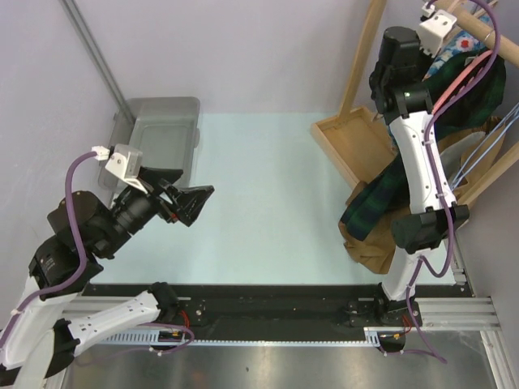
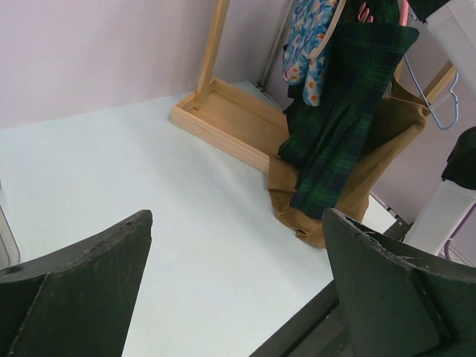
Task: Place the skirt on the hanger
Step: Hang the hanger with skirt onto the clothesline
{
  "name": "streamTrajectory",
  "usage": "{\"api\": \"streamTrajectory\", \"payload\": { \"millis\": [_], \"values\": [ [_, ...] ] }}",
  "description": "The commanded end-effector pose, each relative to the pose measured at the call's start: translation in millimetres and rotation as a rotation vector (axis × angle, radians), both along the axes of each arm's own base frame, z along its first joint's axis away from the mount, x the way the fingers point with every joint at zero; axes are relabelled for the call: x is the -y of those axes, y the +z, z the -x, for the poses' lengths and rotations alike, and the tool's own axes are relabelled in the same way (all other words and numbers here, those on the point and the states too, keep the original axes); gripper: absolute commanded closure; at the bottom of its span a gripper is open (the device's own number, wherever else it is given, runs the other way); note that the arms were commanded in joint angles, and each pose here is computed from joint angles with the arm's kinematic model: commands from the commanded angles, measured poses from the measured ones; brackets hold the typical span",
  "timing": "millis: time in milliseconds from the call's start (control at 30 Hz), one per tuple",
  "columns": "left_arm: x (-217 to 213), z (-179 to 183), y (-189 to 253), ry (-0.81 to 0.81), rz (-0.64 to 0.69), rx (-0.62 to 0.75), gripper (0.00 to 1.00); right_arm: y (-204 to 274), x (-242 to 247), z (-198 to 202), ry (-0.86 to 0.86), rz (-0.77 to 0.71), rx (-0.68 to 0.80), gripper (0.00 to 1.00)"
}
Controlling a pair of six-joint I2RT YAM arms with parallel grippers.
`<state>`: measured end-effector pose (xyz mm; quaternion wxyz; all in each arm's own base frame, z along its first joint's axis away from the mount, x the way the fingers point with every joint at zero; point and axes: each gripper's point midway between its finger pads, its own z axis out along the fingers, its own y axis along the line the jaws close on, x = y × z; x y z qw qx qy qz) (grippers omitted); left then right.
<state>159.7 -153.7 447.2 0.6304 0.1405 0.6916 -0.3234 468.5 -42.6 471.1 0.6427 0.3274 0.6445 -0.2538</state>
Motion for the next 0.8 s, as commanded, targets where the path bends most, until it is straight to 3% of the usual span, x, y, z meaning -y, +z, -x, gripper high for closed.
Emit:
{"api": "streamTrajectory", "payload": {
  "millis": [0, 233, 533, 633, 667, 700, 733, 767],
  "values": [
    [7.1, 0.6, -3.1, -0.019, 0.031, -0.027, 0.0, 22.0, 12.7, -6.7, 0.007, -0.052, 0.11, 1.0],
    [6.1, 5.9, -31.4, -0.022, 0.03, -0.108, 0.0, 0.3, 22.5, -32.8, 0.035, -0.091, 0.081, 1.0],
    [-3.0, 12.8, -36.2, -0.007, 0.088, -0.129, 0.01, -25.7, 30.9, -39.0, 0.057, -0.156, 0.049, 1.0],
    [-6.7, 9.1, -39.1, 0.028, 0.093, -0.148, 0.01, -15.9, 16.0, -33.7, 0.118, -0.165, 0.064, 0.6],
    [-9.0, 5.2, -39.9, 0.055, 0.093, -0.15, 0.0, -5.4, 10.9, -26.2, 0.144, -0.162, 0.082, 0.41],
    [-9.7, 3.8, -42.2, 0.067, 0.093, -0.161, 0.0, 0.0, 5.7, -22.0, 0.165, -0.162, 0.091, 0.33],
    [-8.8, 0.5, -48.1, 0.082, 0.075, -0.179, 0.0, 6.9, -4.0, -17.4, 0.197, -0.162, 0.101, 0.08],
    [-11.0, -3.6, -52.2, 0.111, 0.067, -0.19, 0.0, 17.5, -9.2, -8.2, 0.228, -0.15, 0.113, 0.0]
  ]
}}
